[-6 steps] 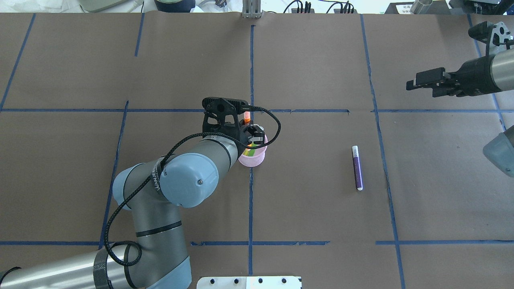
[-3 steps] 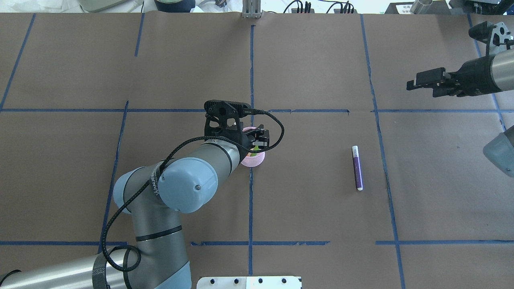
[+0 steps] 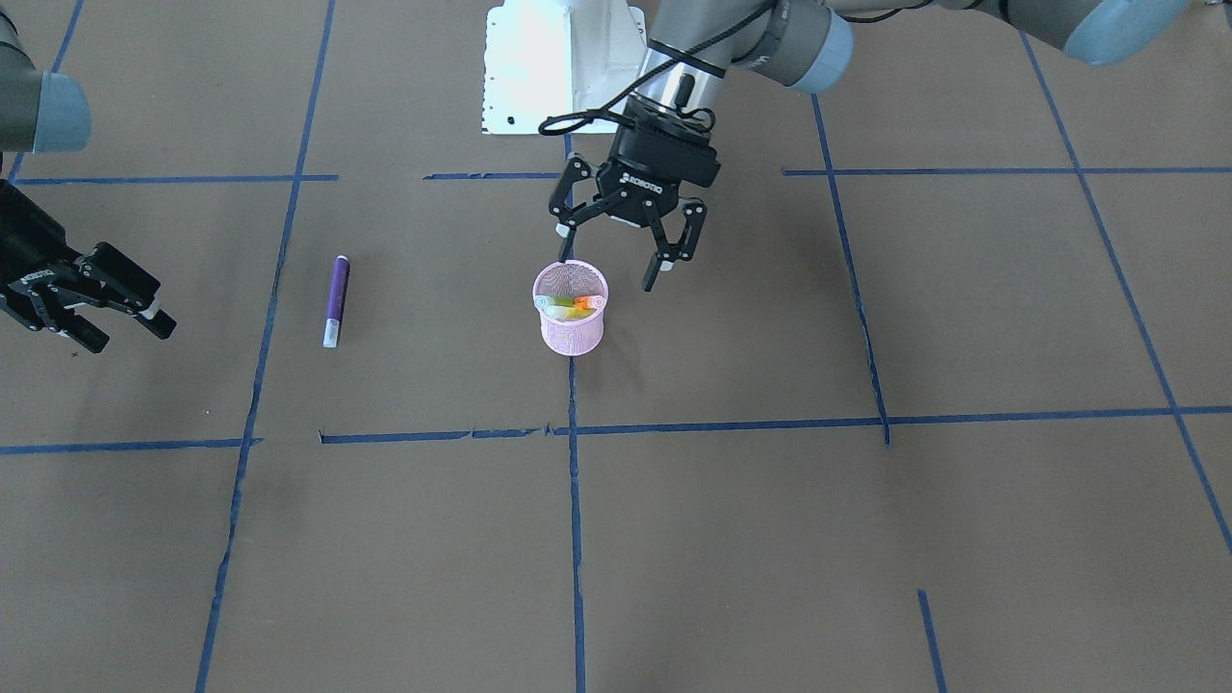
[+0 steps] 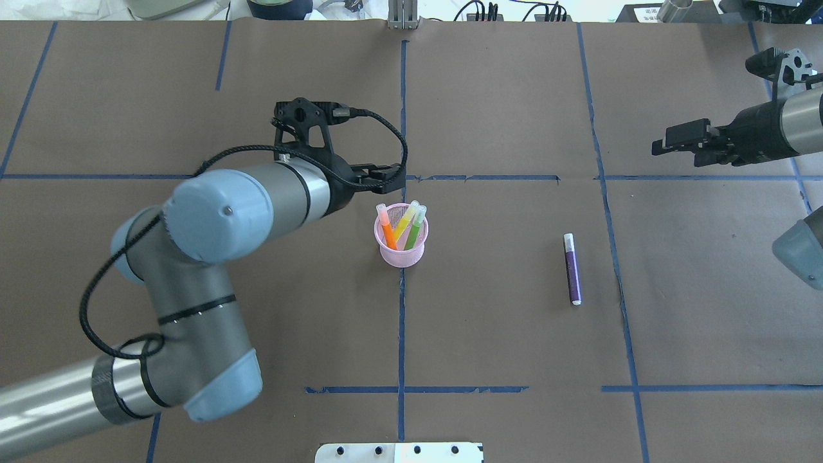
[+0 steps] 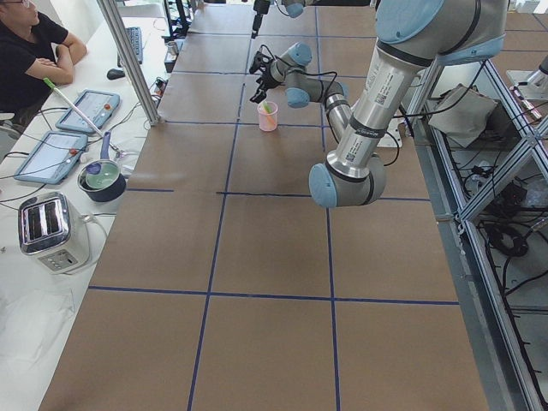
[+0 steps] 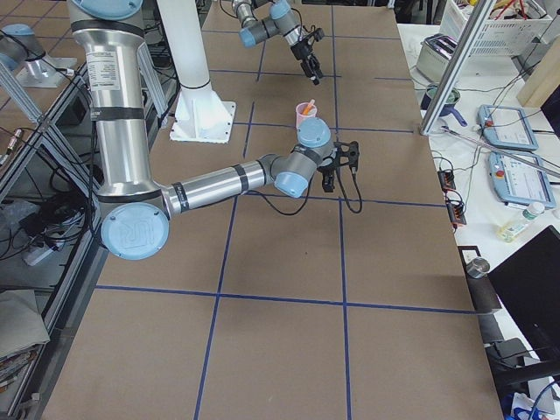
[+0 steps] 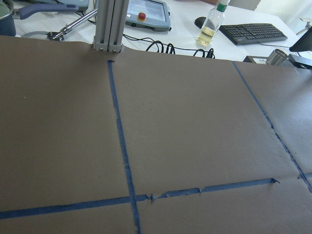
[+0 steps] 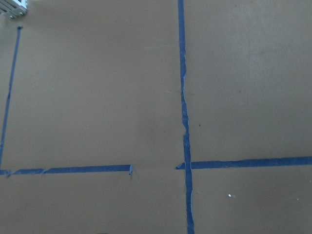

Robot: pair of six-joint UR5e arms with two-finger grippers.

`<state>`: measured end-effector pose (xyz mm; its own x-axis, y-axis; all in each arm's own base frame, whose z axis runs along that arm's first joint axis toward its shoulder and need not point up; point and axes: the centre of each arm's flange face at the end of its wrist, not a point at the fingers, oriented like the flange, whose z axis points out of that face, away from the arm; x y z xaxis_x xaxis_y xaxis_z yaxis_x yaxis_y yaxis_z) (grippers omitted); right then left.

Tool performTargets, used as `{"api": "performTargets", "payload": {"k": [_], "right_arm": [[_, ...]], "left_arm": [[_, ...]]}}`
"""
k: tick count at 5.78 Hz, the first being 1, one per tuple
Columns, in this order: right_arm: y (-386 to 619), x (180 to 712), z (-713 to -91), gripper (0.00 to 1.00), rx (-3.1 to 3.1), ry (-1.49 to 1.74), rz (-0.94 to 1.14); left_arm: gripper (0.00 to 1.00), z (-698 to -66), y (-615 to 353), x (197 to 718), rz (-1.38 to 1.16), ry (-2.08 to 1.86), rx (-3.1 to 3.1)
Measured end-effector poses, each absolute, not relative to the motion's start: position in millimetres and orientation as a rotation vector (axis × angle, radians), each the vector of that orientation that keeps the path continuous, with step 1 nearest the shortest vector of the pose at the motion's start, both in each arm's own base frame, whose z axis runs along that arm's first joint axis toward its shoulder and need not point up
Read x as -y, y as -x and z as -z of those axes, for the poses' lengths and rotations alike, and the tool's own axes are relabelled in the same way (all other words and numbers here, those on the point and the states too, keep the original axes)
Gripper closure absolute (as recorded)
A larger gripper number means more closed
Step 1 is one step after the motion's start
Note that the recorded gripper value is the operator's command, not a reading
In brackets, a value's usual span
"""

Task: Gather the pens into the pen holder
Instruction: 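Drop the orange marker into the pink cup and open the left gripper, then lower the right gripper onto the purple marker and close it while the left arm withdraws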

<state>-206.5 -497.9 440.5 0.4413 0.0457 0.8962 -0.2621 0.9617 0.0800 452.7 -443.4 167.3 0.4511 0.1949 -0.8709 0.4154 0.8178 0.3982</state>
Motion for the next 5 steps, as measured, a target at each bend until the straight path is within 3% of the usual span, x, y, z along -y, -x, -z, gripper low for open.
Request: {"api": "performTargets", "payload": {"k": [2,5], "right_arm": [[252.9,494.2,-428.1,0.0,1.036,-0.146,-0.18],[355.3,465.6,-366.3,0.0,0.887,0.03,-0.069]], "left_arm": [[0.0,-230.8,-376.9,492.3,0.119,-0.471,-1.084],[0.0,-273.3,-340.6,507.0,0.094,-0.422,-1.043]]}}
